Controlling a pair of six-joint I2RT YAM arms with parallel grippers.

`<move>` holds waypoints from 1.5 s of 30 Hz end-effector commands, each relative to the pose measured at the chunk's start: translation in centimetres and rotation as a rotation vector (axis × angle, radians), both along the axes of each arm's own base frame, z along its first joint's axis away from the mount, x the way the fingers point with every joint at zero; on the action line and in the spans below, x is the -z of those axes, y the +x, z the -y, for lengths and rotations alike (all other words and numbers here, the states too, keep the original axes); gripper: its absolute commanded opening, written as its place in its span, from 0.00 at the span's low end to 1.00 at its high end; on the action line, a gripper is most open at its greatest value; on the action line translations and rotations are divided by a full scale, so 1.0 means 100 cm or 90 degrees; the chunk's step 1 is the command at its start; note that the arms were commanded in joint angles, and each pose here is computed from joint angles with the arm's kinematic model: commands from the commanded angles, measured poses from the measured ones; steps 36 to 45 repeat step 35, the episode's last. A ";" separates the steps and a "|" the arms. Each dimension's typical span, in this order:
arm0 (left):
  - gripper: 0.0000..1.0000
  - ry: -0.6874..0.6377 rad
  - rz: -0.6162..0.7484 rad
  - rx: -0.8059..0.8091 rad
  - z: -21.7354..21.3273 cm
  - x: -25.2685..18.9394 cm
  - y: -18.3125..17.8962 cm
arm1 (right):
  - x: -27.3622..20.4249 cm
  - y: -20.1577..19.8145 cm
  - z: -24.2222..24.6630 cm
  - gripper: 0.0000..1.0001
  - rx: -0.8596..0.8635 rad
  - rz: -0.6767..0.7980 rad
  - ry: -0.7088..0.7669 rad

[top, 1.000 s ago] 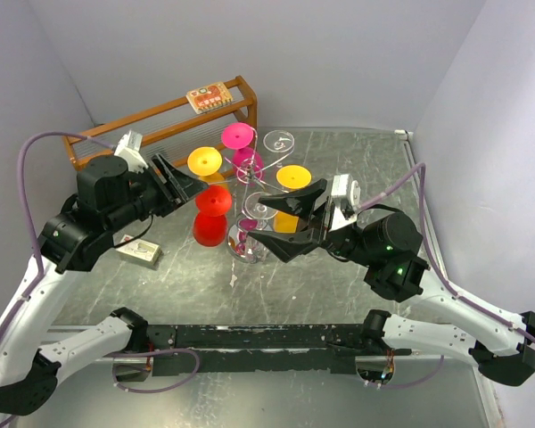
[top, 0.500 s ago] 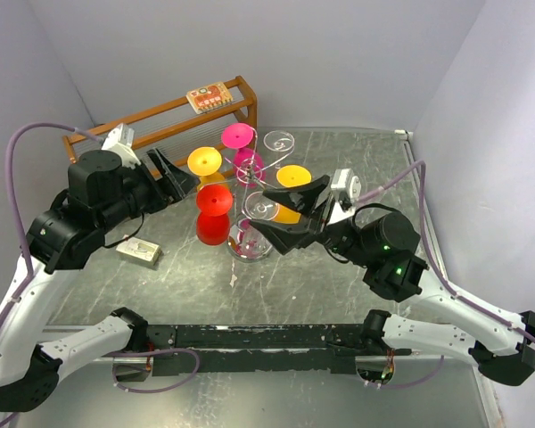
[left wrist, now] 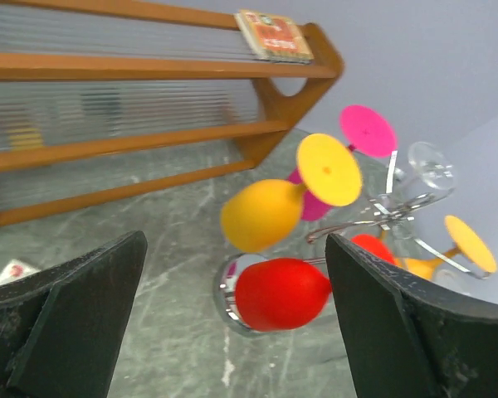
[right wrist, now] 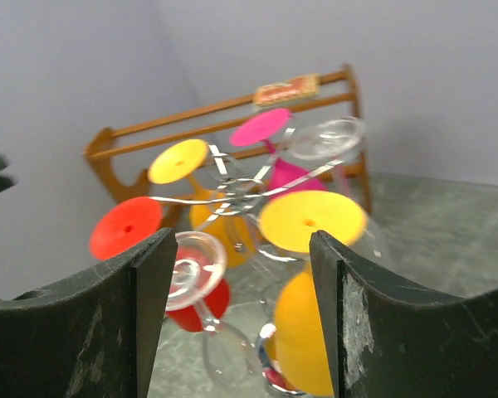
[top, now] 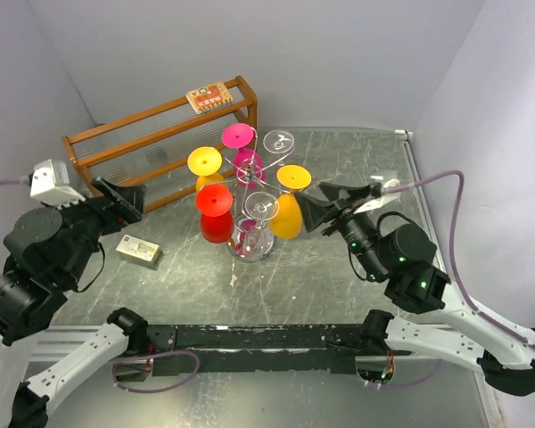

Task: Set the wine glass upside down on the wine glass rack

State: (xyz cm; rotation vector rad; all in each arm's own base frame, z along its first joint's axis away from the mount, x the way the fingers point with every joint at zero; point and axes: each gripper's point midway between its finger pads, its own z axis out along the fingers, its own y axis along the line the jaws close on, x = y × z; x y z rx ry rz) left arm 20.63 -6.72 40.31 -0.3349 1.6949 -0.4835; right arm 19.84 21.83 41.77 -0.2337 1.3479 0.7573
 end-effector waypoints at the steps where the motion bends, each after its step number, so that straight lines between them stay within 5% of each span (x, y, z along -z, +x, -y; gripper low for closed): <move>1: 1.00 0.081 0.016 -0.071 -0.030 0.024 -0.001 | 0.028 0.013 0.059 0.66 0.168 -0.080 0.004; 9: 1.00 0.114 0.027 -0.126 -0.054 0.033 -0.010 | 0.046 0.010 0.129 0.70 0.342 -0.180 0.034; 13: 1.00 0.127 0.023 -0.136 -0.058 0.029 -0.011 | 0.040 0.006 0.164 0.88 0.440 -0.206 0.073; 17: 0.99 0.133 0.015 -0.144 -0.062 0.022 -0.013 | 0.033 0.003 0.182 0.95 0.502 -0.226 0.078; 45: 0.99 0.111 0.076 -0.115 -0.062 -0.012 -0.027 | 0.008 -0.002 0.192 1.00 0.488 -0.201 0.096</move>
